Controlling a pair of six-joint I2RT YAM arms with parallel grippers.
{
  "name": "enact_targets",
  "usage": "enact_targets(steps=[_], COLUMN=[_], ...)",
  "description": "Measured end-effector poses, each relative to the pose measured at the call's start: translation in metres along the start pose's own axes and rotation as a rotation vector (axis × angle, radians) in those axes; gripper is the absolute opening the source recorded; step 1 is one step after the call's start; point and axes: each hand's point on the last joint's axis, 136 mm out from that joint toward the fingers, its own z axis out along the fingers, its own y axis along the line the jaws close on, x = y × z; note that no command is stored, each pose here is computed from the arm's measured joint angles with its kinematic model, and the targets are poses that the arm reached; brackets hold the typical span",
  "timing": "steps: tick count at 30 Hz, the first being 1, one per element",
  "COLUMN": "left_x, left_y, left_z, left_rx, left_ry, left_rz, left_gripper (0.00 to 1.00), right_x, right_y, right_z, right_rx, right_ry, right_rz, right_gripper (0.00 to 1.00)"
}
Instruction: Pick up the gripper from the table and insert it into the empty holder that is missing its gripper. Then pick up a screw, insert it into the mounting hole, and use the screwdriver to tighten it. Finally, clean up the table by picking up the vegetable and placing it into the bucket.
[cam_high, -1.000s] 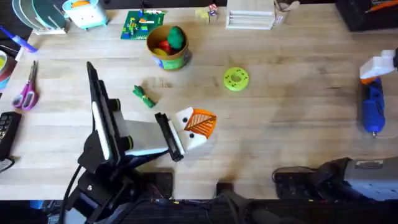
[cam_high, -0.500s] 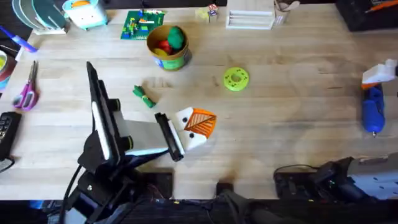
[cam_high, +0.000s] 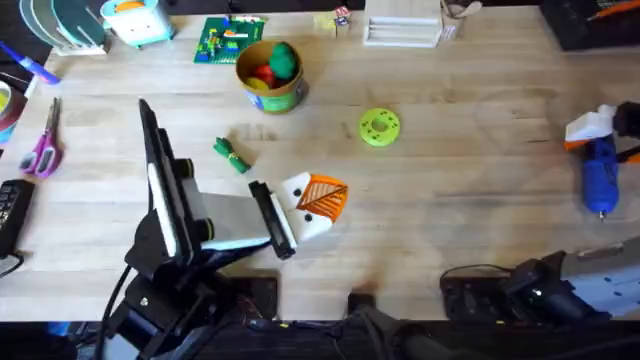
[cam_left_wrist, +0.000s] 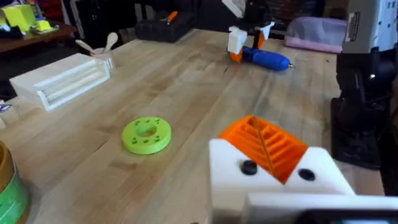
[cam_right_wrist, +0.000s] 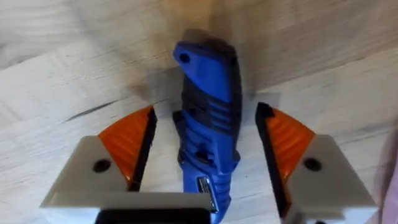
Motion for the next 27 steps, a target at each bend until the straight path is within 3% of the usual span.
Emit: enact_targets(steps=[11, 13, 18, 23, 27], left_x=[0.0, 0.0, 0.0, 0.0, 0.0], left_y=[0.0001, 0.0001, 0.0001, 0.0, 0.0], left_z=[0.0, 0.0, 0.0, 0.0, 0.0], left_rx=[0.0, 0.0, 0.0, 0.0, 0.0], left_ry=[0.0, 0.0, 0.0, 0.0, 0.0], left_rz=[0.0, 0.0, 0.0, 0.0, 0.0], left_gripper=[0.012, 0.012, 0.012, 0.012, 0.012], right_x=[0.0, -0.0008, -0.0051, -0.006, -0.0058], right_y=[0.0005, 0.0002, -0.0025, -0.0057, -0.0056], right_z=[0.0077, 0.0078, 0.0078, 0.009, 0.0093], right_rx=[-0.009, -0.007, 0.004, 0.014, 0.013], right_ry=[0.011, 0.008, -0.01, -0.012, -0.011], right_rz=[0.0, -0.002, -0.009, -0.013, -0.011], right_gripper=[0.928, 0.802, 0.364, 0.036, 0.025])
